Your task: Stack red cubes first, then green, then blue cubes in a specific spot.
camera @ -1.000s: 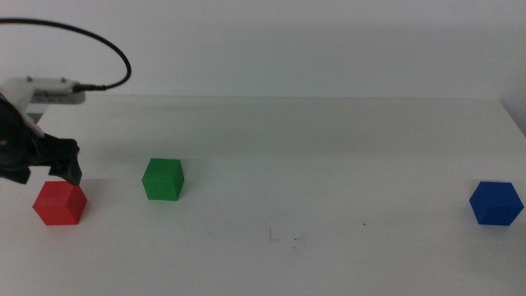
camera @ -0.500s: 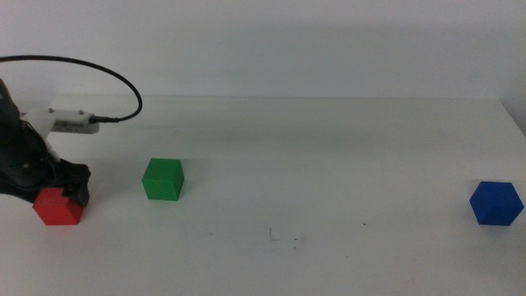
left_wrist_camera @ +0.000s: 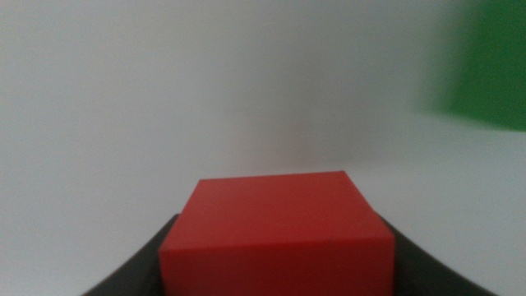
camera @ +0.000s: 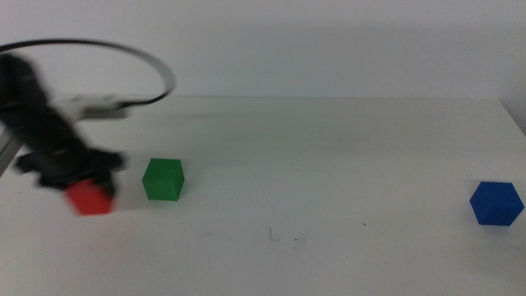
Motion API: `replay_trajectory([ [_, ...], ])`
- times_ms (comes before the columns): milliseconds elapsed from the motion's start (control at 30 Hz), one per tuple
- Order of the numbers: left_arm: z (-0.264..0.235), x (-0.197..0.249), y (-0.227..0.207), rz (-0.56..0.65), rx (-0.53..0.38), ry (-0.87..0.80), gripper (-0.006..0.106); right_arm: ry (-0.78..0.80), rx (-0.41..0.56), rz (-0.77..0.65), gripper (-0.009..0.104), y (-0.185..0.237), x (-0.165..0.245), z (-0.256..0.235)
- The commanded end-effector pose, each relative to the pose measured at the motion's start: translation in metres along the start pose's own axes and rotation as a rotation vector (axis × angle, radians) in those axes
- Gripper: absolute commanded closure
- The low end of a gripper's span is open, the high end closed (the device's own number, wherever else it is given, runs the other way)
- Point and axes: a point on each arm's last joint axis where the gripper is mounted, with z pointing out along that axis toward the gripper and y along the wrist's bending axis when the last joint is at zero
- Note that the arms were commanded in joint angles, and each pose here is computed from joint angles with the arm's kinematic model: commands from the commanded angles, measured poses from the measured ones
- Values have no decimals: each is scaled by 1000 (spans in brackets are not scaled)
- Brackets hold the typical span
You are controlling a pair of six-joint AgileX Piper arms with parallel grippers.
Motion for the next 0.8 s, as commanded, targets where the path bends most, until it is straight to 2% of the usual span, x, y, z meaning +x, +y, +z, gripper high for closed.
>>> replay_trajectory([
  [0, -24, 6, -55, -25, 21, -43, 102, -14, 9, -9, 7, -1, 0, 0],
  [133, -24, 14, -148, -48, 23, -105, 102, -14, 9, -9, 7, -1, 0, 0],
  [267, -7, 22, -223, 20, 42, -97, 102, -14, 9, -9, 7, -1, 0, 0],
  [367, 7, 24, -261, 91, 32, -80, 102, -14, 9, -9, 7, -1, 0, 0],
  [500, 19, 17, -282, 83, 38, -55, 102, -14, 9, -9, 7, -1, 0, 0],
  [767, 41, 17, -287, 50, 50, -11, 102, -14, 9, -9, 7, -1, 0, 0],
])
